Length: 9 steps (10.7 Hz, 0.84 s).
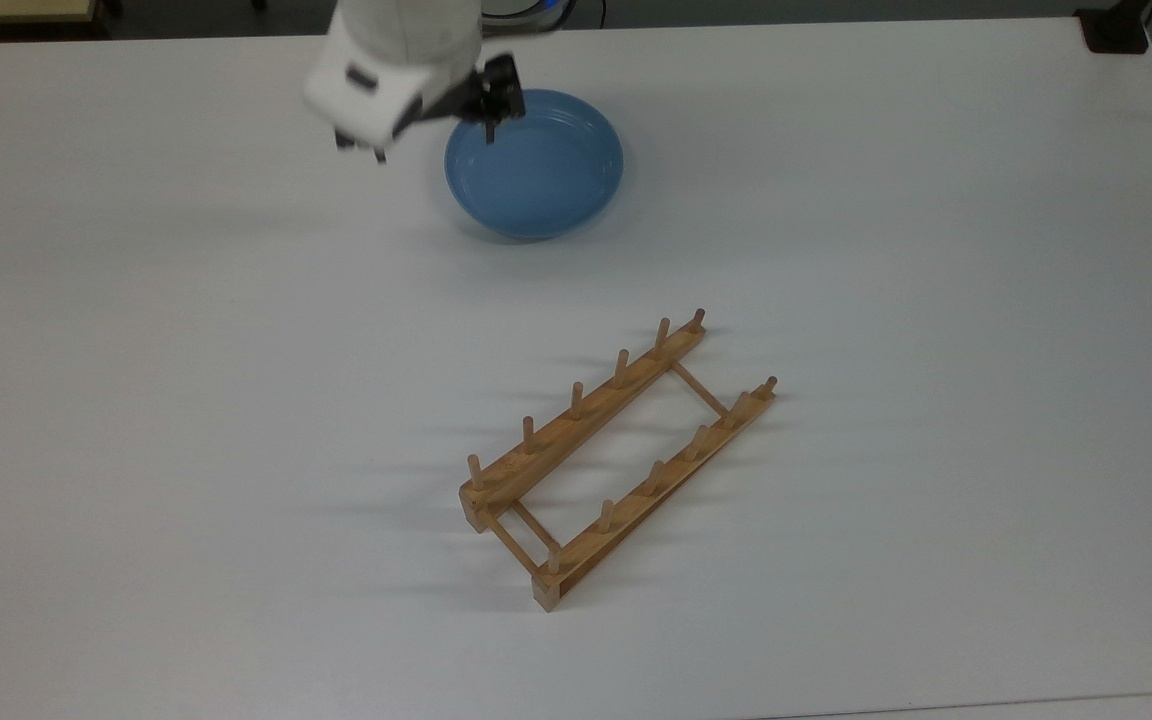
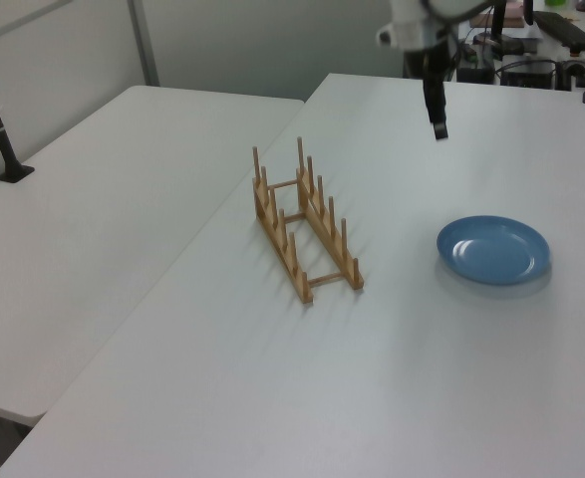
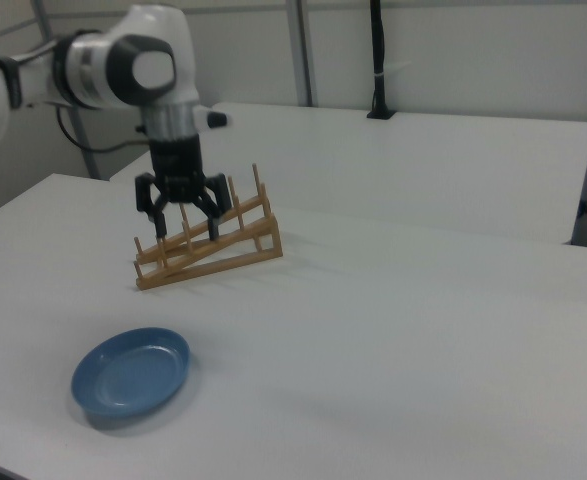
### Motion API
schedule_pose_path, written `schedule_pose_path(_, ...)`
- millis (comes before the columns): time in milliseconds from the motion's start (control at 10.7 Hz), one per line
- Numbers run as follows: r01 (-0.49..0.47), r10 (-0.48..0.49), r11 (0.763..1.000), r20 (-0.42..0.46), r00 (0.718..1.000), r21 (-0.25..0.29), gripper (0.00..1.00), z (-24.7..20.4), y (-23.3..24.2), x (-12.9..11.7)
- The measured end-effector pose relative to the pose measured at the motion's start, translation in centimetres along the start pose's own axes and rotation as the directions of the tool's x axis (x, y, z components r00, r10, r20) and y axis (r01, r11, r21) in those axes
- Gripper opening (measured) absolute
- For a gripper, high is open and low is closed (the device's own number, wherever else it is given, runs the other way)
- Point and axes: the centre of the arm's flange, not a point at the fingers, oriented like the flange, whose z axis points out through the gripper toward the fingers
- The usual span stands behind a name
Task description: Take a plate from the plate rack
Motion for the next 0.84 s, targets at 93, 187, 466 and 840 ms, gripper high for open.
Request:
schedule_pose_path(93,-0.069,0.068,0.998,-0.042,0.997,-0.007,1.00,-2.4,-0.9,-1.2)
schedule_pose_path(187,-0.128,0.127,0.992,-0.076,0.989,-0.009,1.00,-4.2,-1.9,-2.1)
schedule_pose_path(466,-0.226,0.224,0.974,-0.149,0.963,0.003,1.00,-8.0,-3.0,-4.8)
schedule_pose_path(840,-0.283,0.281,0.959,-0.164,0.946,0.015,1.00,-8.1,-3.0,-5.7)
